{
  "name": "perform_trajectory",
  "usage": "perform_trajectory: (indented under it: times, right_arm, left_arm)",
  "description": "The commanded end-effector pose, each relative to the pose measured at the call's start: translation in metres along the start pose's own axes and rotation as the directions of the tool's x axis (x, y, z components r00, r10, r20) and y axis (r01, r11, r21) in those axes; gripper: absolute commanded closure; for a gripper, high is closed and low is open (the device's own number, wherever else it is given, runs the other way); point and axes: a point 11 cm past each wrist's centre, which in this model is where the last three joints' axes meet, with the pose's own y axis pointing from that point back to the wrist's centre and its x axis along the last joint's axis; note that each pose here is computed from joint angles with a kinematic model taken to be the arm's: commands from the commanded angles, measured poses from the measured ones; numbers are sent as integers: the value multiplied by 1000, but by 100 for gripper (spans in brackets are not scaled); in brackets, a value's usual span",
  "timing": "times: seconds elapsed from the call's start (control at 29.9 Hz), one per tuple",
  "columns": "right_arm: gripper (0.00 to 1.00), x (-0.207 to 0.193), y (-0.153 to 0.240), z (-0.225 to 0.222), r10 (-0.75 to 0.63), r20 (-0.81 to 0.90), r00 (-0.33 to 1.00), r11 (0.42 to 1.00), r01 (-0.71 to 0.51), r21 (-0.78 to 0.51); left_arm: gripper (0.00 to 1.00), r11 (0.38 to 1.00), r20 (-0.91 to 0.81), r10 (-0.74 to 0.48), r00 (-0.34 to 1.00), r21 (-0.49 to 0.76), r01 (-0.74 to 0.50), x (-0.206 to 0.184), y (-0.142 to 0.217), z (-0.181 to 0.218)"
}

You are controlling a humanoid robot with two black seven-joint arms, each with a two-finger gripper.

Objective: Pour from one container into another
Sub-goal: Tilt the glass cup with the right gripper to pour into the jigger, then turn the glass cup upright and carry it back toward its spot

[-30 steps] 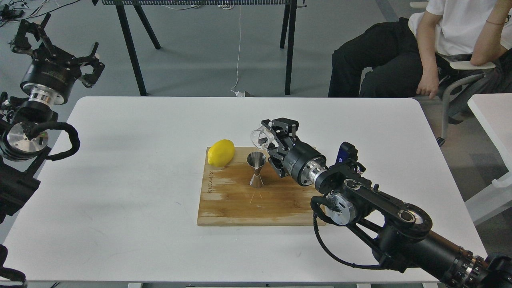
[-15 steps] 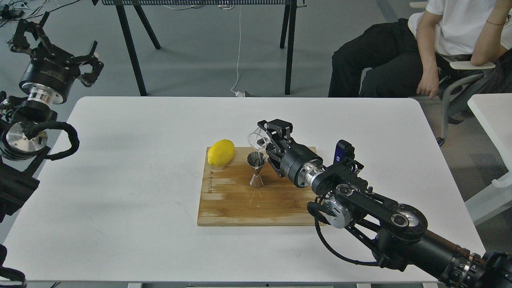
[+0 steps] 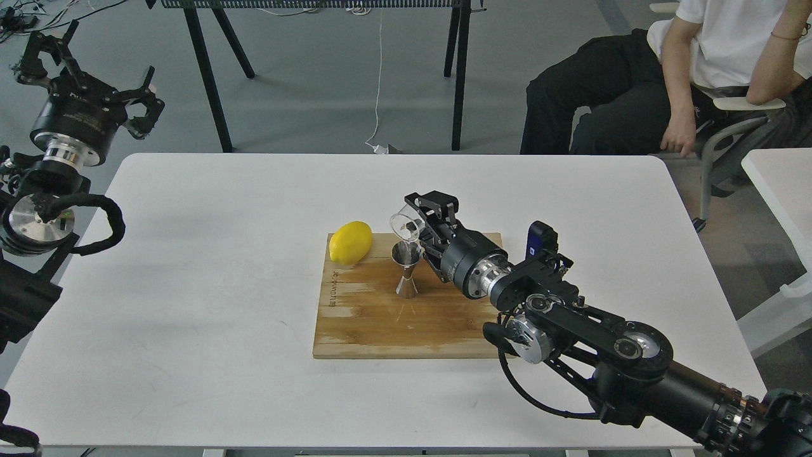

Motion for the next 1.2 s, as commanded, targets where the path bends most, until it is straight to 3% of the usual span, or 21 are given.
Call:
perform_trajectory:
  times: [0.0,0.47,1.17]
  right_arm:
    - [65,1,0,0,5,-52,999,1000,-5,11]
    - [65,2,0,2,8,-105,994,1000,-6,13]
    - [65,-7,3,10,-12,-330,944,998,30,49]
  left_arm:
    - [0,1000,1,0,1000,0,0,0,0,0]
    - [0,1000,2,1,1000,-6,-1,0,0,2]
    - [0,1000,2,0,1000,-8,1,0,0,2]
